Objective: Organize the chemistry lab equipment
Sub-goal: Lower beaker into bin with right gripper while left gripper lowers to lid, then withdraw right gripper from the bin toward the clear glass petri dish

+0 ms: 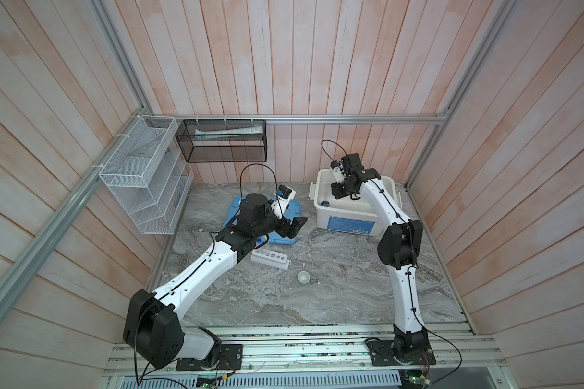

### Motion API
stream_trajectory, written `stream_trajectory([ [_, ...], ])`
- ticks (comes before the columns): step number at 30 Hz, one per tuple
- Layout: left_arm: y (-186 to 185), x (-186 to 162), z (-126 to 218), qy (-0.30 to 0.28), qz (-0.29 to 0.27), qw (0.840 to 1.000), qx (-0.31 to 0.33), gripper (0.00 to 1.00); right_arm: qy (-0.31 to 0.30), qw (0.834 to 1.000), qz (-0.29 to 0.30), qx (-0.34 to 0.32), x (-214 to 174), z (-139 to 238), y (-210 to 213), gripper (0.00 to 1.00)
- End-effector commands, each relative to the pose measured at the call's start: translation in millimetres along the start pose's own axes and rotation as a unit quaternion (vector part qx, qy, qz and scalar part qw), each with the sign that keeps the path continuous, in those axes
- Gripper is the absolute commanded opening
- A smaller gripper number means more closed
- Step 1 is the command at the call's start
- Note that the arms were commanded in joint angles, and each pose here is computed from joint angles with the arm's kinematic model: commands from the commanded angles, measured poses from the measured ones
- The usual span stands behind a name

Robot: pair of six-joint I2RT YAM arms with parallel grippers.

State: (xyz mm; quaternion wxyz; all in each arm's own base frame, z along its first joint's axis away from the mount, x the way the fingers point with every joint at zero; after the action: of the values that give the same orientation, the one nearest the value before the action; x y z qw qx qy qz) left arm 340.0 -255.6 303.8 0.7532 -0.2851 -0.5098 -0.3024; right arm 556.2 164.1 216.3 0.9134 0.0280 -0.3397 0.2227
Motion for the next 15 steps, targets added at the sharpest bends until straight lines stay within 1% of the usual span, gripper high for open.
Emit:
stream_trajectory([
  [1, -2.8, 4.3, 4.4, -0.015, -0.021, 1.000, 0.001, 0.90, -0.067, 0.997, -0.005, -0.042, 34.1, 74.4, -22.6, 0.39],
  [4, -0.1, 5.9, 2.7, -0.013, -0.034, 0.999, 0.008, 0.90, -0.095, 0.994, -0.008, -0.044, 40.9, 115.6, -20.4, 0.39],
  [8, 0.0, 10.8, 0.1, -0.017, -0.044, 0.999, 0.003, 0.90, -0.106, 0.994, 0.001, -0.036, 31.5, 156.6, -2.8, 0.39],
  [10, 1.0, 12.3, -1.5, -0.020, -0.045, 0.999, -0.002, 0.90, -0.104, 0.994, 0.012, -0.042, 18.4, 169.6, 13.8, 0.39],
  [13, 5.2, 11.1, -4.1, -0.021, -0.042, 0.999, -0.004, 0.90, -0.090, 0.995, 0.028, -0.021, -9.8, 176.3, 50.7, 0.39],
  [15, 8.5, 8.6, -5.3, -0.026, -0.042, 0.999, -0.003, 0.90, -0.068, 0.998, 0.013, -0.001, -30.4, 175.1, 71.4, 0.40],
])
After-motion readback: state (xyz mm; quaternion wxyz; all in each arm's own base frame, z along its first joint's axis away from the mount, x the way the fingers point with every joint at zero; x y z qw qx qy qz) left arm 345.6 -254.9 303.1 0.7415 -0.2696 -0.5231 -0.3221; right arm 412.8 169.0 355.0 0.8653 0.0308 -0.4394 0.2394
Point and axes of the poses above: each gripper's point midway between its finger pads, its own z axis back along the fingers, its own y axis along the line the jaws close on, x = y × z, the point moved 3 cm from there along z, back along the fingers, and after that the axes turned 3 degrees about z, right-handed, at the moved point
